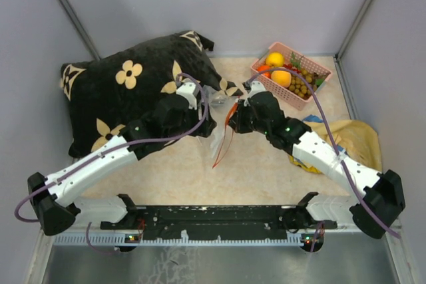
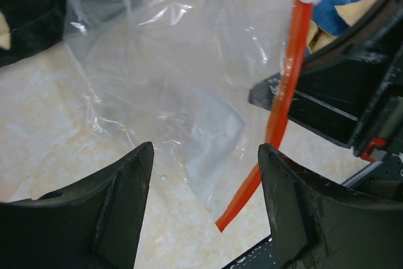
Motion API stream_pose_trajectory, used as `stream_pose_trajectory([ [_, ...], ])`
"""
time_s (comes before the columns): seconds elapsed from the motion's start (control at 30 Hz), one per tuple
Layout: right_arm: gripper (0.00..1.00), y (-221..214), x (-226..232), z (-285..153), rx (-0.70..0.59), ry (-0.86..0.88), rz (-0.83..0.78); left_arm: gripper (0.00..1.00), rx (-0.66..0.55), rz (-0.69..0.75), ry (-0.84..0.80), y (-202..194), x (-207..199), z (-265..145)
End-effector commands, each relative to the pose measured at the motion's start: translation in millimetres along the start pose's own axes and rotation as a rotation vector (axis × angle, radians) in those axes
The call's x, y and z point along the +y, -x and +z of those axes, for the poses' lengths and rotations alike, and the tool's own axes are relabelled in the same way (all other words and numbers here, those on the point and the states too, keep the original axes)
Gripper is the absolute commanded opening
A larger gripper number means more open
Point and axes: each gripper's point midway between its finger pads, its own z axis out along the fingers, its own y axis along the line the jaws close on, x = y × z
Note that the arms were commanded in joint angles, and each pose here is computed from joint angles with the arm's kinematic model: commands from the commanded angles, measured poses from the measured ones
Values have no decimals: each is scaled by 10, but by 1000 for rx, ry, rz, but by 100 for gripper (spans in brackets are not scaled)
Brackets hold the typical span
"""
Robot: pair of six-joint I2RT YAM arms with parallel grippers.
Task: Place the food in the zip-top bag and seal the zipper
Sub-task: Open the zipper of the food storage bag at the center of the board.
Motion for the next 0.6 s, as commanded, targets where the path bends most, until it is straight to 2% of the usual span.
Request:
stream_pose_trajectory([
  [0.0,0,213,106,-32,-9,-1,29,76,-81,56,-56,167,-288,30],
  [0.2,0,292,181,-22,-16,15,57,78,-105,84,-93,138,-507,125],
  [0.37,0,344,222,-49,-15,15,69,77,-106,108,-5,16,-400,220],
  [0.57,0,375,270,-81,-16,33,81,69,-76,111,49,-142,-273,283],
])
